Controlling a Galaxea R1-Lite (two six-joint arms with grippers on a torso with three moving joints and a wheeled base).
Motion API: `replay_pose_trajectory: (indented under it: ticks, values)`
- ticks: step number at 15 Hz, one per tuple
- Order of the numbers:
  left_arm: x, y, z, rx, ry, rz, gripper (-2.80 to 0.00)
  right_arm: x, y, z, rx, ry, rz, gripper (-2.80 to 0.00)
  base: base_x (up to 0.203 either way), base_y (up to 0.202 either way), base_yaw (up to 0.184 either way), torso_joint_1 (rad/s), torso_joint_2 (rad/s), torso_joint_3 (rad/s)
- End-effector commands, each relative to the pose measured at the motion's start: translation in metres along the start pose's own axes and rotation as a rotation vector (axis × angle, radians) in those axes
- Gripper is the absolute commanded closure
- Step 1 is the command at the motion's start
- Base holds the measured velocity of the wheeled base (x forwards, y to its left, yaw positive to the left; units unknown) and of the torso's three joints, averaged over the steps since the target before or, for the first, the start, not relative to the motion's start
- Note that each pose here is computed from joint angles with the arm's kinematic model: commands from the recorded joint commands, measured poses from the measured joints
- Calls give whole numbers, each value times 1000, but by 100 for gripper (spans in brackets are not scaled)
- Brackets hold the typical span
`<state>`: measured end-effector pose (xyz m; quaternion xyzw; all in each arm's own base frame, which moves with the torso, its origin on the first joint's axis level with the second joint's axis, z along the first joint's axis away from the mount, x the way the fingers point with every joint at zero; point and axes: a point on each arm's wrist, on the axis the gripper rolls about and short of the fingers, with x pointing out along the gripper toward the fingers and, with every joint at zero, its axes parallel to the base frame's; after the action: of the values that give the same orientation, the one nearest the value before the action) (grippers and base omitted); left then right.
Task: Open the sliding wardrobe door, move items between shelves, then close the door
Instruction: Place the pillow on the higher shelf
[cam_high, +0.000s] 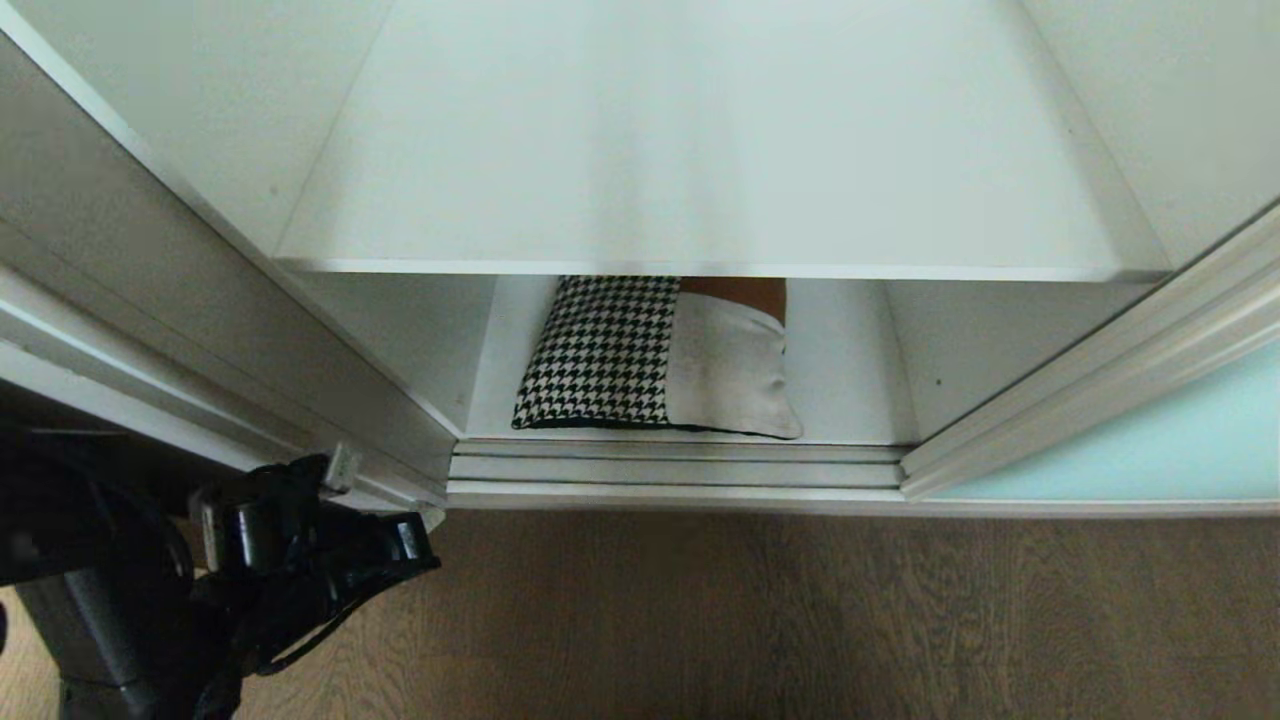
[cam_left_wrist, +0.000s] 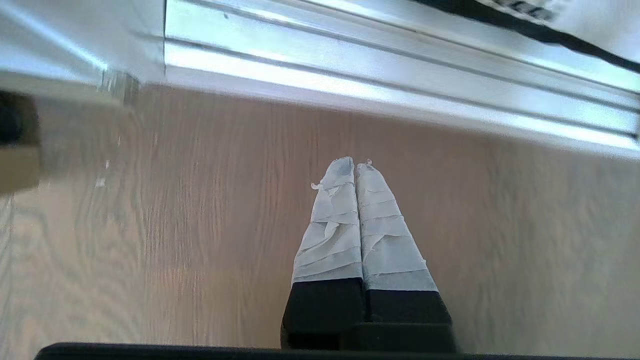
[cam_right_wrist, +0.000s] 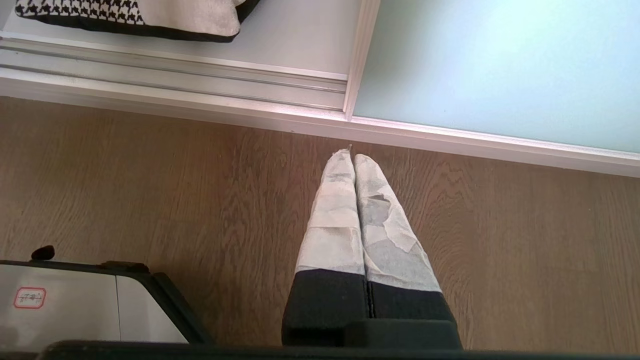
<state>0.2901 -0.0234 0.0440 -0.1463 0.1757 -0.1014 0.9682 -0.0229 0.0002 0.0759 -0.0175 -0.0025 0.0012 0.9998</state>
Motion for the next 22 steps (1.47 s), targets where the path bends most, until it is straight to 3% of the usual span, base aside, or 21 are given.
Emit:
replay_pose_trajectory:
  ticks: [1, 7, 11, 12, 16, 19, 22]
  values:
    - [29, 6, -9, 0, 3, 13, 0, 0, 0, 0, 0, -1, 0, 0, 0, 0, 0, 0, 0, 0]
    - [66, 14, -24, -6, 16, 16, 0, 0, 0, 0, 0, -1, 0, 0, 0, 0, 0, 0, 0, 0]
    - [86, 13, -10, -44, -14, 2, 0, 0, 0, 0, 0, -1, 0, 0, 0, 0, 0, 0, 0, 0]
    - [92, 11, -1, -60, -24, -3, -280, 0, 0, 0, 0, -1, 0, 0, 0, 0, 0, 0, 0, 0]
    - [116, 5, 9, -92, -8, -21, -280, 0, 0, 0, 0, -1, 1, 0, 0, 0, 0, 0, 0, 0]
    - [131, -2, 24, -97, -34, -42, -280, 0, 0, 0, 0, -1, 0, 0, 0, 0, 0, 0, 0, 0]
    - [148, -5, 33, -145, -62, -61, -280, 0, 0, 0, 0, -1, 0, 0, 0, 0, 0, 0, 0, 0]
